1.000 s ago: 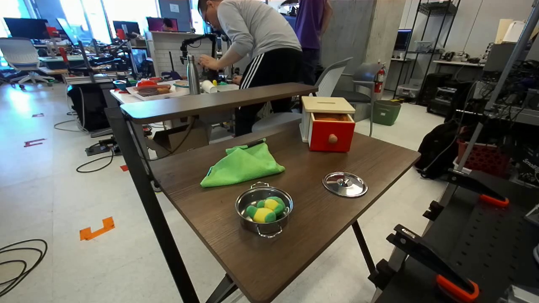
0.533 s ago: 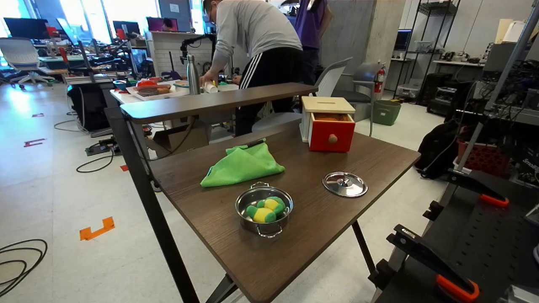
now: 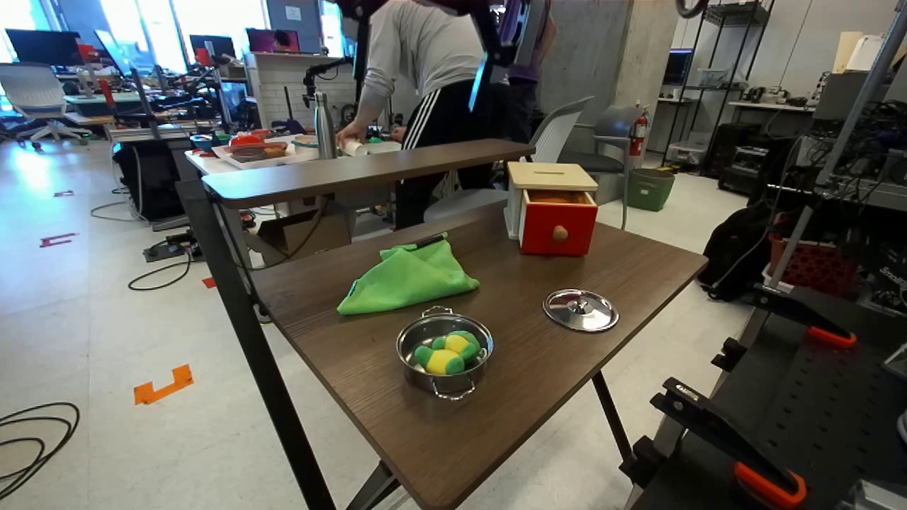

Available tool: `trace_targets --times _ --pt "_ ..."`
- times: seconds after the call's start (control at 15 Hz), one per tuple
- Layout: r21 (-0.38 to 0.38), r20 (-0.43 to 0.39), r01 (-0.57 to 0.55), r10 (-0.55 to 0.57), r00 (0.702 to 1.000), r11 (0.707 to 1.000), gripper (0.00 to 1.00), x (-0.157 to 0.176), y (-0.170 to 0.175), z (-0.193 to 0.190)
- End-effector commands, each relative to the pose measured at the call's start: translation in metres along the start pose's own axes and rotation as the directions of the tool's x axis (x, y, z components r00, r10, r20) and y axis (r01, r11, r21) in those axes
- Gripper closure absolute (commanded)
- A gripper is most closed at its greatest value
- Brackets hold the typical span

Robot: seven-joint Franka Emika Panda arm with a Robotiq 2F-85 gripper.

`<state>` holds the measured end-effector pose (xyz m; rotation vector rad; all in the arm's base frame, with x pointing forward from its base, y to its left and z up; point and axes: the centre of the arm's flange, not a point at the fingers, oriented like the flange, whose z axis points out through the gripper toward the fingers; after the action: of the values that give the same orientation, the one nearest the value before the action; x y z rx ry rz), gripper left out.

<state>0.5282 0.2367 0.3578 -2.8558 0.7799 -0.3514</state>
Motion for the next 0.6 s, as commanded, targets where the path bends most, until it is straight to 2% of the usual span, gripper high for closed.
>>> trace_targets --times 0.0,0.27,0.53 --pt "-0.031 -0.038 0.036 -0.037 0.999 0.999 0.00 0.001 -0.033 0.026" --pt "-0.052 -0.052 0.058 -0.061 0.997 0.997 0.00 -0.001 -0.050 0.051" --pt "-0.078 -0.006 0.084 -0.085 0.996 0.993 0.00 0.012 -0.062 0.087"
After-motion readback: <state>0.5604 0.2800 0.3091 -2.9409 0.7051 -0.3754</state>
